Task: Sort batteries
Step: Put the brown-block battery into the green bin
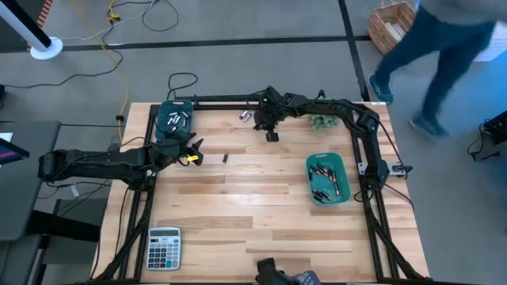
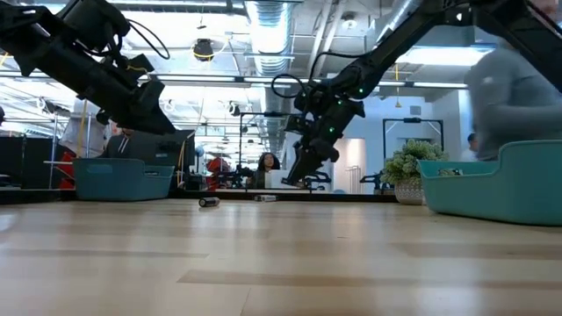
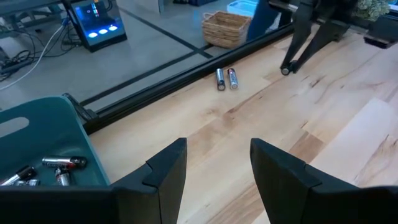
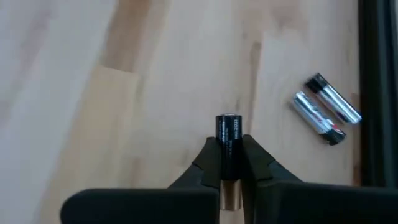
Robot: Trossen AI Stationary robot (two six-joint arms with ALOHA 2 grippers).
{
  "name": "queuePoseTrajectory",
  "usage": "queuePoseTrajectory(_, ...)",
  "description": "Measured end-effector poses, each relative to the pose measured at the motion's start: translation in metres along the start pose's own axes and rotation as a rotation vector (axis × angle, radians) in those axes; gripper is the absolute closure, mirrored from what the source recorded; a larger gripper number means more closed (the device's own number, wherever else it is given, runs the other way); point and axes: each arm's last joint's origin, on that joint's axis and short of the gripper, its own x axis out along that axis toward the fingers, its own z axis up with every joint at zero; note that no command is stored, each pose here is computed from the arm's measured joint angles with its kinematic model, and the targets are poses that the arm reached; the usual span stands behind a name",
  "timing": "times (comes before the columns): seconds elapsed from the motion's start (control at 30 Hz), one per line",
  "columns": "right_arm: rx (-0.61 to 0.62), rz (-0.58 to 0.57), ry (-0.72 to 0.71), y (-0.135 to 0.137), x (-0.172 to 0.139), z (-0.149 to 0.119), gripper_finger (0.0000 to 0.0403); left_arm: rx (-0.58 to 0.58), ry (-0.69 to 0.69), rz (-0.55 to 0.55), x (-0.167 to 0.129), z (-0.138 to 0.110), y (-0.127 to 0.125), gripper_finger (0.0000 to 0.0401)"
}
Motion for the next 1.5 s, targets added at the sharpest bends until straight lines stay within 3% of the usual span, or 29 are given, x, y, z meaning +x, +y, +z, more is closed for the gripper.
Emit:
queuePoseTrajectory(0.57, 0.030, -0.090, -0.227, 0.051, -0.073, -0.003, 0.0377, -0.003, -0.003, 0.000, 0.000, 0.000, 0.000, 0.0231)
queuePoseTrajectory(1.03, -0.026, 0.063, -0.585, 0.110, -0.141, 0.015, 0.0375, -0.005, -0.005, 0.001, 0.000, 0.001, 0.000, 0.0231)
queuePoseTrajectory(1.5, -0.056, 0.110, -0.804, 0.160, -0.175, -0.005, 0.0375, -0.007, -0.005, 0.001, 0.000, 0.001, 0.000, 0.0231)
